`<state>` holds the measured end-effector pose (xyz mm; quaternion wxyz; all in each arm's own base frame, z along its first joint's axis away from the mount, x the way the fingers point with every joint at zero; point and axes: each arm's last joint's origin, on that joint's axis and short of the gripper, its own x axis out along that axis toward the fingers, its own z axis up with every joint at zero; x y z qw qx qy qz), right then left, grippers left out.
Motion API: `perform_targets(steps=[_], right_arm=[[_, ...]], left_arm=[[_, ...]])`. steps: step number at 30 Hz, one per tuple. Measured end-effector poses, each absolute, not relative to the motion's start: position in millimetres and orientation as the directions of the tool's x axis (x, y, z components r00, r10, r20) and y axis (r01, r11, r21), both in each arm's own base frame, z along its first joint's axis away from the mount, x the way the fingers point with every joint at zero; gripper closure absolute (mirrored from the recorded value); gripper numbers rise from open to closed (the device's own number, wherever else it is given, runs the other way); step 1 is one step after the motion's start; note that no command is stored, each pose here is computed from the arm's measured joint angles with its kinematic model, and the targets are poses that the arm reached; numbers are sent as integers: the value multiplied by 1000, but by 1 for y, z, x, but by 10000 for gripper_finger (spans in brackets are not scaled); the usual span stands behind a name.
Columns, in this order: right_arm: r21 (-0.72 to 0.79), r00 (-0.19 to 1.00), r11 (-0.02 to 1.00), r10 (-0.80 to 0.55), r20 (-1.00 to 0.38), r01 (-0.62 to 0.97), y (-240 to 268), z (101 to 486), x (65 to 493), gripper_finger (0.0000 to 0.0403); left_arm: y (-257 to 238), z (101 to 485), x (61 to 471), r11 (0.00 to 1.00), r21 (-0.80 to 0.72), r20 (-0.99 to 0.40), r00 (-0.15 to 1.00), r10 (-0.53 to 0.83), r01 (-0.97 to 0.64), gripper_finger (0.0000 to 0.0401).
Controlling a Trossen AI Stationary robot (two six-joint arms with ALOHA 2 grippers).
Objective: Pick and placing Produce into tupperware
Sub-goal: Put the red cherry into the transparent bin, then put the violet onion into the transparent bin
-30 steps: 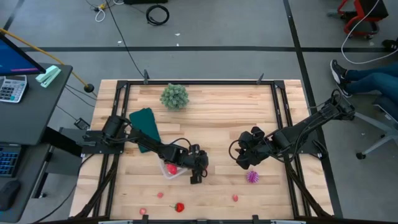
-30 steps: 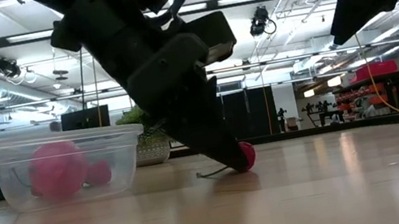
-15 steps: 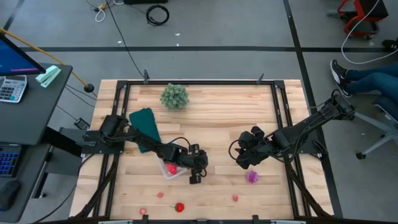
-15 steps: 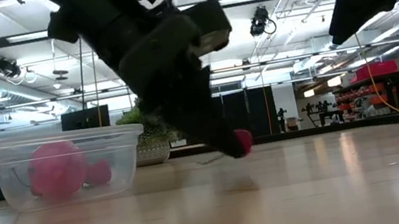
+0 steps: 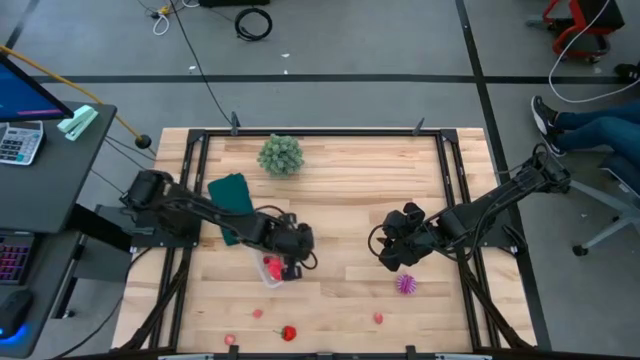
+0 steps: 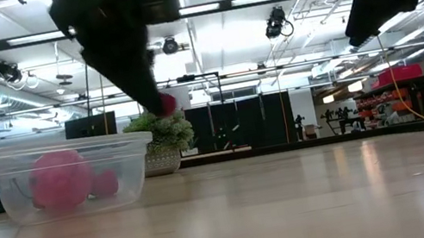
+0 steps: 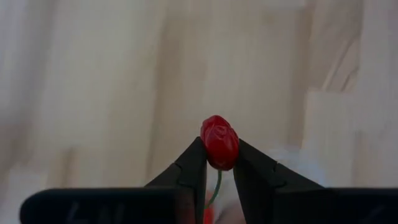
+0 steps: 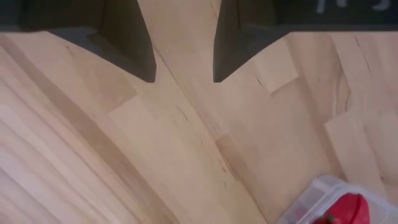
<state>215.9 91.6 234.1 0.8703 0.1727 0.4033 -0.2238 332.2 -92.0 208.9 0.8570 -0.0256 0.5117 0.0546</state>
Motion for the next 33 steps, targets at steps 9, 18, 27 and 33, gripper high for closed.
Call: perform_targets(steps=[9,18,27,33], right_arm=[[123,580,839,-252,-775,530,92,234,216,234],[117,588,836,-271,-763,537,91,235,217,234],[207,538,860,-90,-838,467,97,233,215,234],[284,453,890,101,-886,357,121,226,207,230]], left_arm=[[-90,231,301,978,17,-924,370,95,-208,306],[-105,201,303,981,83,-962,241,124,-174,273],[-106,187,308,977,97,-966,217,138,-190,246],[-106,189,308,977,94,-965,225,137,-190,246]])
